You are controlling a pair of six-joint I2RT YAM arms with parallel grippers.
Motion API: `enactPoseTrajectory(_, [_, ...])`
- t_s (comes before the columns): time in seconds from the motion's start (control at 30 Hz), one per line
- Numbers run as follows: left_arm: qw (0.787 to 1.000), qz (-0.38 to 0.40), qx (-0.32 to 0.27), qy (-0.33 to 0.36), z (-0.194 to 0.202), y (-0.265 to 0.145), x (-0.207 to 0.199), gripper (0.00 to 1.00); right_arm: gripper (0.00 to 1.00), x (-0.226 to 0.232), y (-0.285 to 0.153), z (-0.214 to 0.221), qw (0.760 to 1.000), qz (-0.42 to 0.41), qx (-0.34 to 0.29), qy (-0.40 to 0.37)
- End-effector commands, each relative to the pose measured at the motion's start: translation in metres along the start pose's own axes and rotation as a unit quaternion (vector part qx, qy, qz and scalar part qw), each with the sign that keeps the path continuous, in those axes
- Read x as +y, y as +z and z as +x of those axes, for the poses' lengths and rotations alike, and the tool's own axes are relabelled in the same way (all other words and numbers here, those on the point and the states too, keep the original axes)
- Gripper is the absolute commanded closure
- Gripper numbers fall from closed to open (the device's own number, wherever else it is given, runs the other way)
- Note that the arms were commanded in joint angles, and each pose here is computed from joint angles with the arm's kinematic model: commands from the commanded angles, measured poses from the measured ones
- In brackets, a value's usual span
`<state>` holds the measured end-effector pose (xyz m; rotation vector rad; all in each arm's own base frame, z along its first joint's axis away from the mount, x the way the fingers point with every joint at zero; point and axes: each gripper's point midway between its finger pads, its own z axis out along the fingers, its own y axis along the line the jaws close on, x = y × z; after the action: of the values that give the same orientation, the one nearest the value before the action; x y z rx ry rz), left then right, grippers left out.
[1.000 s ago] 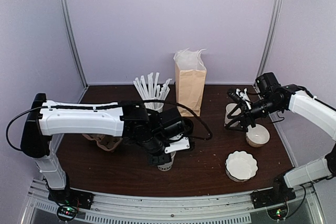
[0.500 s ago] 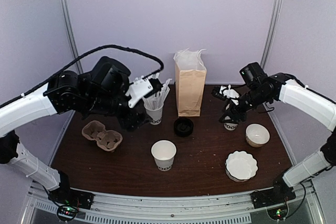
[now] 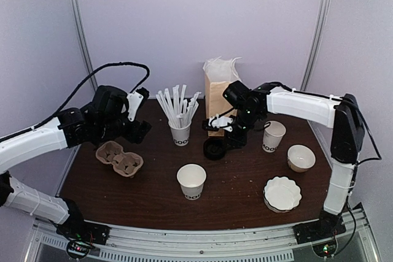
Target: Pack the takeout coffee
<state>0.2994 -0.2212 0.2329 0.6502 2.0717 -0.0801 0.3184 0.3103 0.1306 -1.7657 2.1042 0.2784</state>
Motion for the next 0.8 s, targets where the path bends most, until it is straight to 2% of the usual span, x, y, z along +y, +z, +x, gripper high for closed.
enactPoseTrajectory(0.0, [0.996,-0.028,-0.078,-0.033,-0.031,-0.021,0.017,0.28,0.52,-0.002,0.017,-0.005,0.999,-0.009,0.030,-0.025])
enactPoseTrajectory(0.2, [0.995,-0.030,-0.091,-0.034,-0.034,-0.029,0.021,0.27,0.51,0.003,0.042,-0.005,0.996,-0.031,0.060,-0.052])
enactPoseTrajectory(0.5, [0.994,-0.025,-0.099,-0.031,-0.037,-0.035,0.021,0.27,0.53,0.000,0.064,-0.006,0.995,-0.039,0.074,-0.049])
enactPoseTrajectory(0.77, [0.994,-0.022,-0.101,-0.029,-0.037,-0.038,0.021,0.27,0.61,0.002,0.074,-0.003,0.994,-0.051,0.084,-0.050])
